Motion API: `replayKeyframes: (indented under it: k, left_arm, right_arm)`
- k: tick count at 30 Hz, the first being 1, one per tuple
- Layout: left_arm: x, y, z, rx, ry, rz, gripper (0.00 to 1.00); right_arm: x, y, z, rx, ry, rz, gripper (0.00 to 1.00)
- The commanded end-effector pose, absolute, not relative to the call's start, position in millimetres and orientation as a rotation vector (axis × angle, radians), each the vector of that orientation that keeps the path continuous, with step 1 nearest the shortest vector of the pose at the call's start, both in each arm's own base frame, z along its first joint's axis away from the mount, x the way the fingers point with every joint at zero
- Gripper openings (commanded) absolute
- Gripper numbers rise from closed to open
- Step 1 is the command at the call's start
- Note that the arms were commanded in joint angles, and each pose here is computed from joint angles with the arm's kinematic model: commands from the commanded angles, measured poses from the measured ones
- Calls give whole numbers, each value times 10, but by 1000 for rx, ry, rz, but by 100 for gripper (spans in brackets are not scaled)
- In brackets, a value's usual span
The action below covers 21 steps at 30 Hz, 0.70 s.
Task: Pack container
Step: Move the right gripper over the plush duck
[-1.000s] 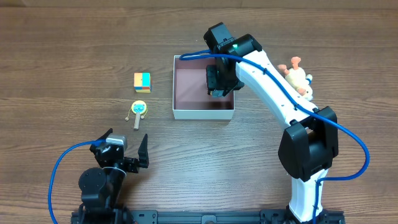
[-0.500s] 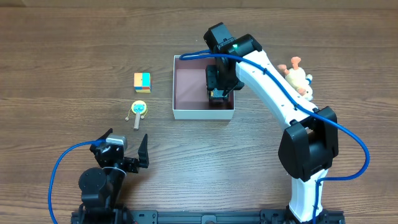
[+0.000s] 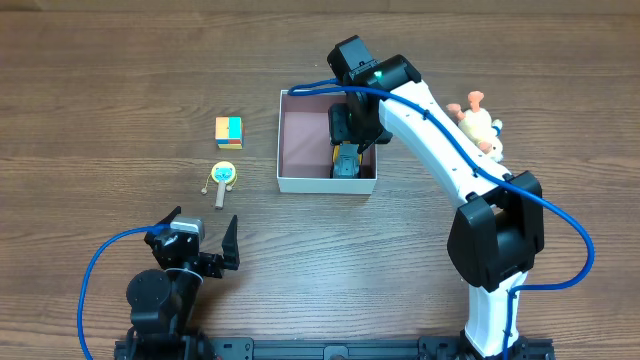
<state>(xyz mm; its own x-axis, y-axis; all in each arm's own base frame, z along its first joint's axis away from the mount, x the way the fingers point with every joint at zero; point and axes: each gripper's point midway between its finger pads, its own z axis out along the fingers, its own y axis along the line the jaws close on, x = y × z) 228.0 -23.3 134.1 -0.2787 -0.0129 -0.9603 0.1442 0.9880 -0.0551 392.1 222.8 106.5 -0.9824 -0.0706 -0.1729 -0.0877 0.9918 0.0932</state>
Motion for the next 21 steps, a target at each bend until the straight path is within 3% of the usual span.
replayKeyframes:
  k: [1, 5, 8, 13, 17, 21]
  left_arm:
    - [2274, -211, 1344, 97, 1846, -135, 100]
    - [2274, -211, 1342, 97, 1847, -134, 100]
    - [2274, -211, 1343, 97, 1846, -134, 100]
    - [2274, -210, 1343, 97, 1846, -134, 100]
    - [2274, -211, 1343, 97, 1846, -135, 100]
    - [2274, -211, 1343, 97, 1846, -135, 100]
  right_arm:
    - [4146, 2259, 1451, -122, 2869, 197, 65]
    - [4376, 2034, 2258, -135, 2731, 236, 84]
    - [4430, 1499, 2699, -93, 2670, 106, 100]
    - [4335, 536, 2766, 19, 2740, -114, 100]
    - [4308, 130, 2532, 158, 2831, -12, 100]
    - [4194, -164, 2194, 71, 2953, -36, 100]
